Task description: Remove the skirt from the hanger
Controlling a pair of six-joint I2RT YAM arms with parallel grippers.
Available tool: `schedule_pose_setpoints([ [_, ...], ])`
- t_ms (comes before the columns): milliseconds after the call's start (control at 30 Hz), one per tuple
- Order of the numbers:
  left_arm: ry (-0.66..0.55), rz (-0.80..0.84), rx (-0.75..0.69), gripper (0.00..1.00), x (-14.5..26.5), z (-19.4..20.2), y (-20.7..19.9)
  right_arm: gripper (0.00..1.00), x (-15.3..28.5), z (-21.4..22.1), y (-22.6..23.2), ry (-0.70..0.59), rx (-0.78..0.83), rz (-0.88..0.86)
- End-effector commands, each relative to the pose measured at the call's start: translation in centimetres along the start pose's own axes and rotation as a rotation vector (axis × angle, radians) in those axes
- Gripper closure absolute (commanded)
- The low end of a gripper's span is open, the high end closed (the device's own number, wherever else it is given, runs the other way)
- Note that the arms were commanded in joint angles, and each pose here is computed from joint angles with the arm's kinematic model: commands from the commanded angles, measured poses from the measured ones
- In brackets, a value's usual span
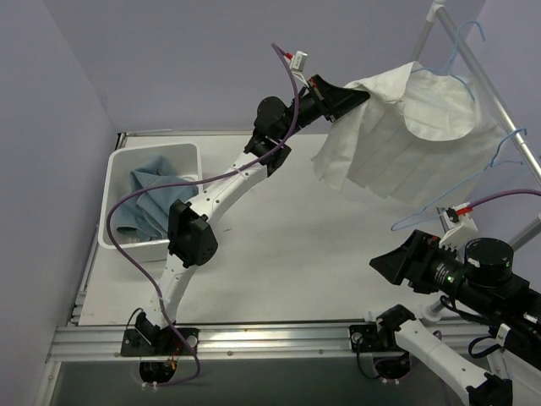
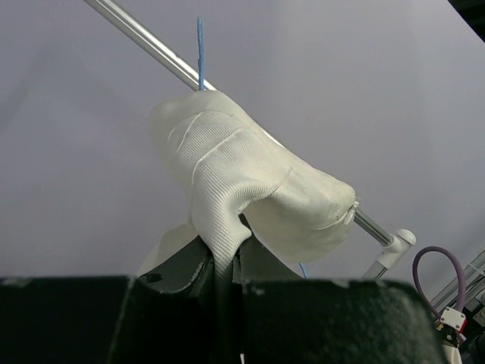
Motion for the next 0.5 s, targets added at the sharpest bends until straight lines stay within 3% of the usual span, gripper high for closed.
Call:
schedule_pose_setpoints([
  [0,-0.069,0.074,-0.066,0.98,0.7,-5.2,-4.6,0.33,-0.2,-0.2,0.0,0.009,0.031,0.015],
  [467,-0.074,0.078,-0.081,0.98,3.2,-8.4,-4.4,0.32,-2.2,-0.5,-0.3,0.018,0.088,0.038],
])
Point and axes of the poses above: each gripper's point midway between its finger pads, its own x axis back along the fingers, its own y axis along the line the jaws close on, z = x × y, the point moved 4 cm from there along x, back along the fingers, and after that the axes turned 13 degrees about -x, right-handed, at the moved point
